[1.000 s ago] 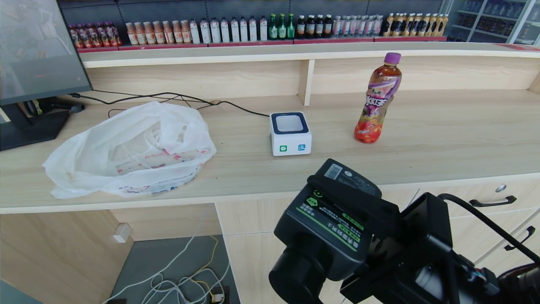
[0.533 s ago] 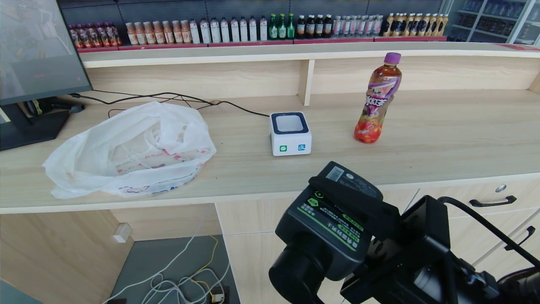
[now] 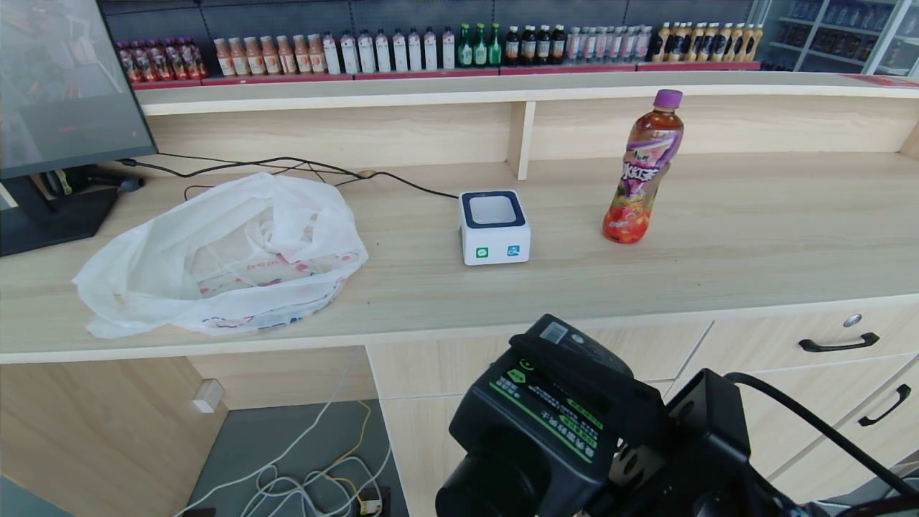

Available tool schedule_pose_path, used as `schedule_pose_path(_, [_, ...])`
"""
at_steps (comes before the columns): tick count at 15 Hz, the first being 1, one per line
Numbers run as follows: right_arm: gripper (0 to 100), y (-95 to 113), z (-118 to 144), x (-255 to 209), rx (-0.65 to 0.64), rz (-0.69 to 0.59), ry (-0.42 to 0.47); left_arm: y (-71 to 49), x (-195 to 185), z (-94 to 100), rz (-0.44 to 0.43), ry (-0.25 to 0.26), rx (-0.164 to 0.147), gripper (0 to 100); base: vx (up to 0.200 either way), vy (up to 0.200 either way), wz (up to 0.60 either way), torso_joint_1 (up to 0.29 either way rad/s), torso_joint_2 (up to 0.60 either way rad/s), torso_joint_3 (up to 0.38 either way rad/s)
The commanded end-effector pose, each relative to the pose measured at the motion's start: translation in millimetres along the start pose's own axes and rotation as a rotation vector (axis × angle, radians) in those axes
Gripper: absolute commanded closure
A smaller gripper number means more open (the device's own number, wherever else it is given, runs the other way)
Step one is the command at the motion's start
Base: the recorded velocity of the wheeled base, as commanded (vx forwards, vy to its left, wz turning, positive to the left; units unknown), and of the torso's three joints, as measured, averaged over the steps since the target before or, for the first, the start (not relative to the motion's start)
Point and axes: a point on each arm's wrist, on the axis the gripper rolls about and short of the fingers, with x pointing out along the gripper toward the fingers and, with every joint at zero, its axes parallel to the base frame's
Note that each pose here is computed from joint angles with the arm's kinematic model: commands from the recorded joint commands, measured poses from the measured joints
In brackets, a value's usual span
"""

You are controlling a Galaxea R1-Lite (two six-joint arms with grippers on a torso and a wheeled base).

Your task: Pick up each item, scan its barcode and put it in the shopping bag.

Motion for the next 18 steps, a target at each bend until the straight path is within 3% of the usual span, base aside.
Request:
schedule_pose_path(1, [100, 1.1, 9.2, 0.2, 0.048, -0.004, -0.001, 0.0, 0.0, 0.0, 0.000, 0.000, 0.000, 0, 0.000, 0.000, 0.00, 0.000, 0.00, 0.000])
schedule_pose_path(6, [100, -1.0, 5.5, -10.0, 0.257, 0.003, 0.006, 0.0, 0.0, 0.0, 0.000, 0.000, 0.000, 0, 0.000, 0.000, 0.00, 0.000, 0.00, 0.000])
schedule_pose_path(11, [100, 11.2, -27.1, -22.7, 0.523, 0.054, 0.108, 0.0, 0.0, 0.0, 0.000, 0.000, 0.000, 0, 0.000, 0.000, 0.00, 0.000, 0.00, 0.000])
schedule_pose_path(14, [100, -1.9, -24.3, -6.6, 0.738, -0.014, 0.051, 0.0, 0.0, 0.0, 0.000, 0.000, 0.000, 0, 0.000, 0.000, 0.00, 0.000, 0.00, 0.000])
schedule_pose_path(18, [100, -38.7, -17.6, 5.0, 1.071, -0.219, 0.013, 0.0, 0.0, 0.0, 0.000, 0.000, 0.000, 0, 0.000, 0.000, 0.00, 0.000, 0.00, 0.000])
